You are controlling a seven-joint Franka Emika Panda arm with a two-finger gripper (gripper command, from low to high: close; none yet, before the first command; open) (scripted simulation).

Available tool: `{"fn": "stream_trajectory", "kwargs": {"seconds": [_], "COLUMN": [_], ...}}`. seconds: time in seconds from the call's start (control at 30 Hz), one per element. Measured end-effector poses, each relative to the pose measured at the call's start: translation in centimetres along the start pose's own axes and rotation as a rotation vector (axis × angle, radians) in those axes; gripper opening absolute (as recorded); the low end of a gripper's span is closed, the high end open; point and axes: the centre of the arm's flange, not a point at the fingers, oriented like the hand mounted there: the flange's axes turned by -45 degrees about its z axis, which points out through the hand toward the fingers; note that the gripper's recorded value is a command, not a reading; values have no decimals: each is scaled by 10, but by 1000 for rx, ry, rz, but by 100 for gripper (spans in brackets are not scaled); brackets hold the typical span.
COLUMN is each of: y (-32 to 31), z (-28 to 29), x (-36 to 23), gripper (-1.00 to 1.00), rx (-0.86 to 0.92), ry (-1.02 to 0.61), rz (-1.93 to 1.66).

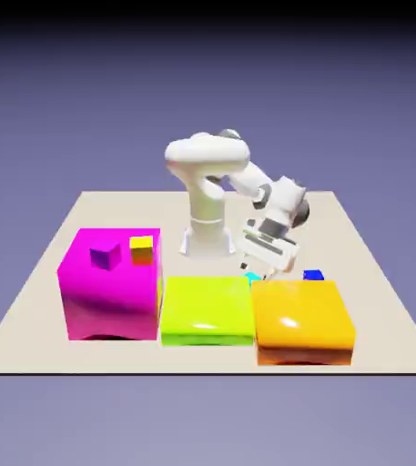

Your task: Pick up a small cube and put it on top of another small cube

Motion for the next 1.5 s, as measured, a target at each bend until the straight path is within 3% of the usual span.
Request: {"fn": "stream_trajectory", "kwargs": {"seconds": [0.03,0.37,0.63,0.87,1.13,1.5], "y": [1,1,-17,-49,-85,-74], "z": [9,-58,-91,-126,-153,-141], "x": [-1,10,6,39,126,314], "gripper": [-100,-100,-100,-100,-100,-100], "rx": [-1,0,-127,-190,-227,-280], "ry": [-1,-1,-10,-29,-46,-33], "rz": [1,1,36,87,188,401]}}
